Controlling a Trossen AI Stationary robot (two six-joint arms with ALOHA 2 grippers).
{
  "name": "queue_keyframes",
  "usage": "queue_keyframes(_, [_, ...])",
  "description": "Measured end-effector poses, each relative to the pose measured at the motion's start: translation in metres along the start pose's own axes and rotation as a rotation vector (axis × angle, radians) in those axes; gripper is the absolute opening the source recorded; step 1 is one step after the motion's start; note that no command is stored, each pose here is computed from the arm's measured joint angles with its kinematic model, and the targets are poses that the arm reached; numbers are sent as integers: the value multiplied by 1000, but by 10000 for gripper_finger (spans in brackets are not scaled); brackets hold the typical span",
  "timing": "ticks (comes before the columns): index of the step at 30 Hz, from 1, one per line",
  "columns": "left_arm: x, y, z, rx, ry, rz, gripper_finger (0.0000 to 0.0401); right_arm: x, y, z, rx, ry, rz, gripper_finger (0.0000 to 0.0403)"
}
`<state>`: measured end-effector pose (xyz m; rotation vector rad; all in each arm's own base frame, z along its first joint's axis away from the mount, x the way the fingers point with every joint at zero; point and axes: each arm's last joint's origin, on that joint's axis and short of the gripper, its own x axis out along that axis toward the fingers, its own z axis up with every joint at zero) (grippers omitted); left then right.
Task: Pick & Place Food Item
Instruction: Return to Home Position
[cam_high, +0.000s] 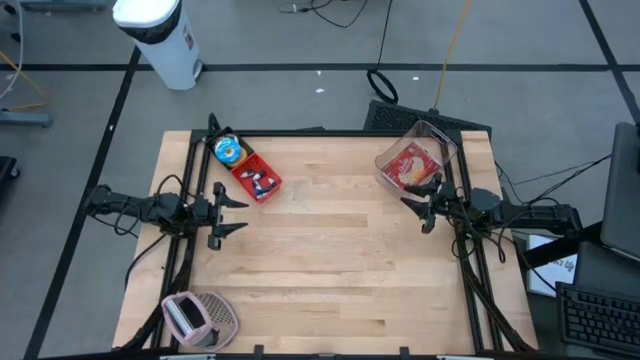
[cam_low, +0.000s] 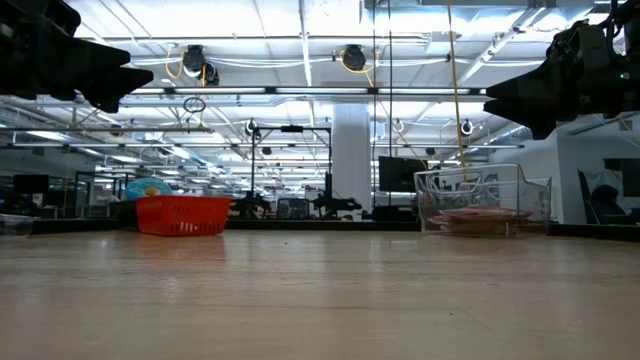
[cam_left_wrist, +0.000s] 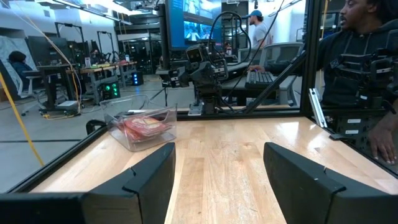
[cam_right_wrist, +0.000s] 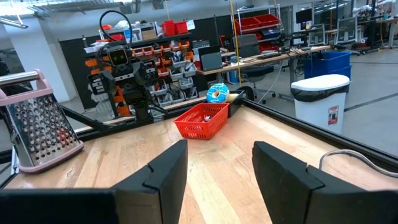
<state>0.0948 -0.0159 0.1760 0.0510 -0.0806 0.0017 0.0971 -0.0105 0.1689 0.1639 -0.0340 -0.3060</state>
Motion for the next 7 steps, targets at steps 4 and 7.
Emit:
queue_keyframes(4, [0, 0, 0, 0, 0, 0, 246, 0, 0, 0, 0, 0, 0, 171])
queue_keyframes(7, [0, 0, 0, 0, 0, 0, 246, 0, 0, 0, 0, 0, 0, 171])
